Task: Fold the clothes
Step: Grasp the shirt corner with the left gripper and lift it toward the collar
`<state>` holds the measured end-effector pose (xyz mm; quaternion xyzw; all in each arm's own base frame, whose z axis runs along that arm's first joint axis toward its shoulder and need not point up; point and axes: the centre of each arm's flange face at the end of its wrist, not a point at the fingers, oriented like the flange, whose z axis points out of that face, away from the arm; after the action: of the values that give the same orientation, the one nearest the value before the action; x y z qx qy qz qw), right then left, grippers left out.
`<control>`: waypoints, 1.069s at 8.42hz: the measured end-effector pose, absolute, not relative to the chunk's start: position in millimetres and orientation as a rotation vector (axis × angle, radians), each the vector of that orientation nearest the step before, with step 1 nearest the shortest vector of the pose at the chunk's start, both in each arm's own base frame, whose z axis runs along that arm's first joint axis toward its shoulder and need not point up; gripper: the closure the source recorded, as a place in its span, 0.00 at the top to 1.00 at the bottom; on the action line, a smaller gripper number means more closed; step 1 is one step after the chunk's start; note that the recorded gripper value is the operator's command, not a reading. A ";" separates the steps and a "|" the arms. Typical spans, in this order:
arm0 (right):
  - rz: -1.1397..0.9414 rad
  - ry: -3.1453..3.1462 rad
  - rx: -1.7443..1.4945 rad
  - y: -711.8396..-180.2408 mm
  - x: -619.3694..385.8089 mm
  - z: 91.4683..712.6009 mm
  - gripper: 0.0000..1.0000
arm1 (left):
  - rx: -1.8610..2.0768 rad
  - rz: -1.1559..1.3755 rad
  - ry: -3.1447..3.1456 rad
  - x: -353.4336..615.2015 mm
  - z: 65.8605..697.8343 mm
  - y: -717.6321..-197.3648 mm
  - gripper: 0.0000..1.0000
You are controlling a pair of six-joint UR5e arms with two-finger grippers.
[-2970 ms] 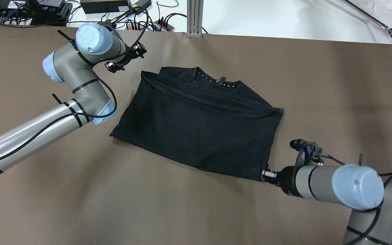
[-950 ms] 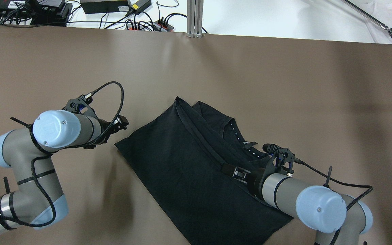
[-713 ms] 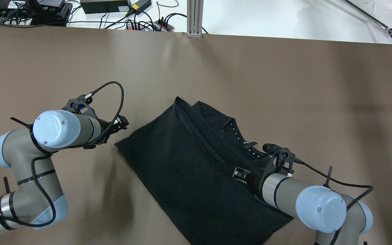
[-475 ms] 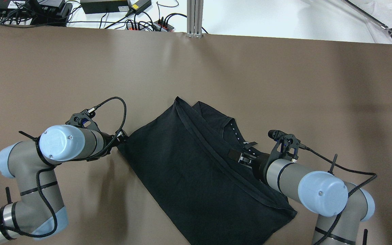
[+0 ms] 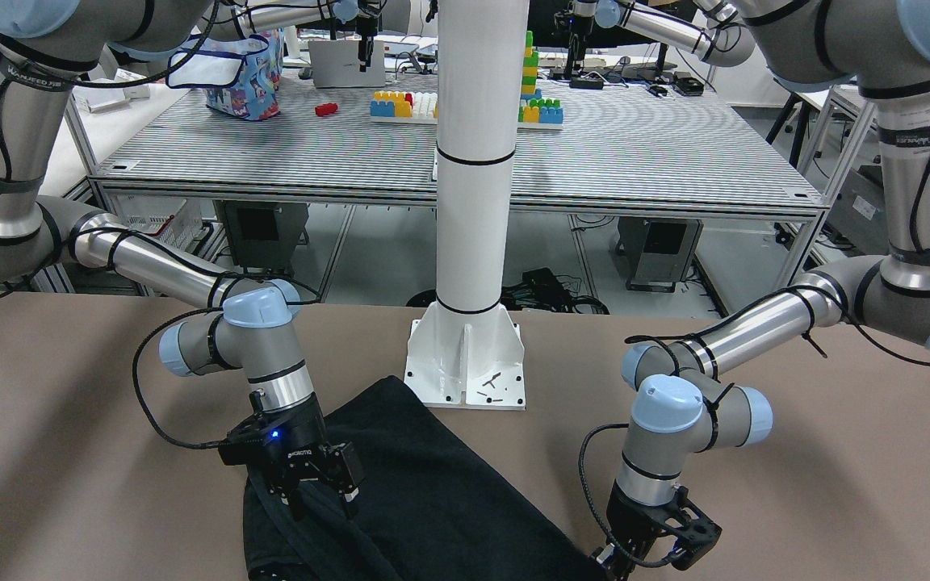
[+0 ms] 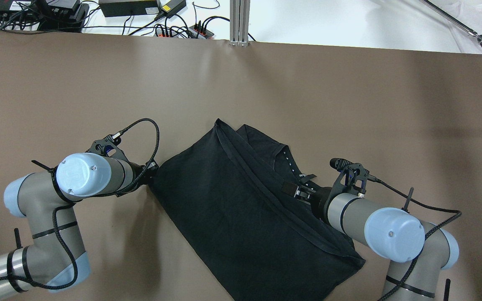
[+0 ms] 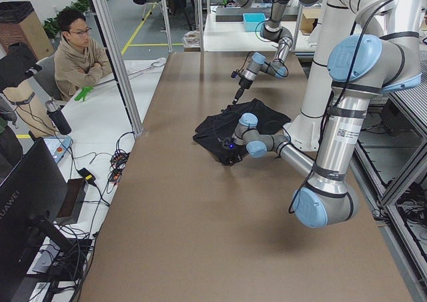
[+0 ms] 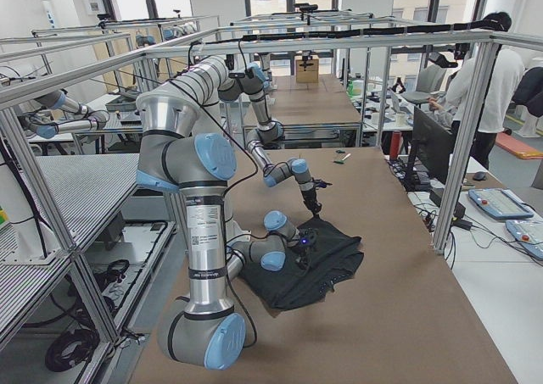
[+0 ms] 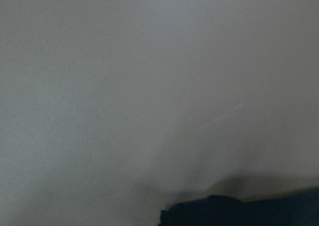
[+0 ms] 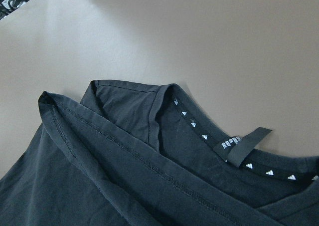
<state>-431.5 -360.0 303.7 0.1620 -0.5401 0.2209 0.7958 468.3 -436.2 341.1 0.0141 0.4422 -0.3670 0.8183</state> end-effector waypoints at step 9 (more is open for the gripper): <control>0.468 -1.154 0.339 -358.8 -435.4 308.0 0.95 | 0.184 -0.728 0.918 465.2 211.1 -676.4 0.00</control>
<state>-435.4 -358.8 308.0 0.1582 -0.5378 0.2183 0.7988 465.2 -676.4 211.1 0.0869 0.4326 -0.3430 0.8292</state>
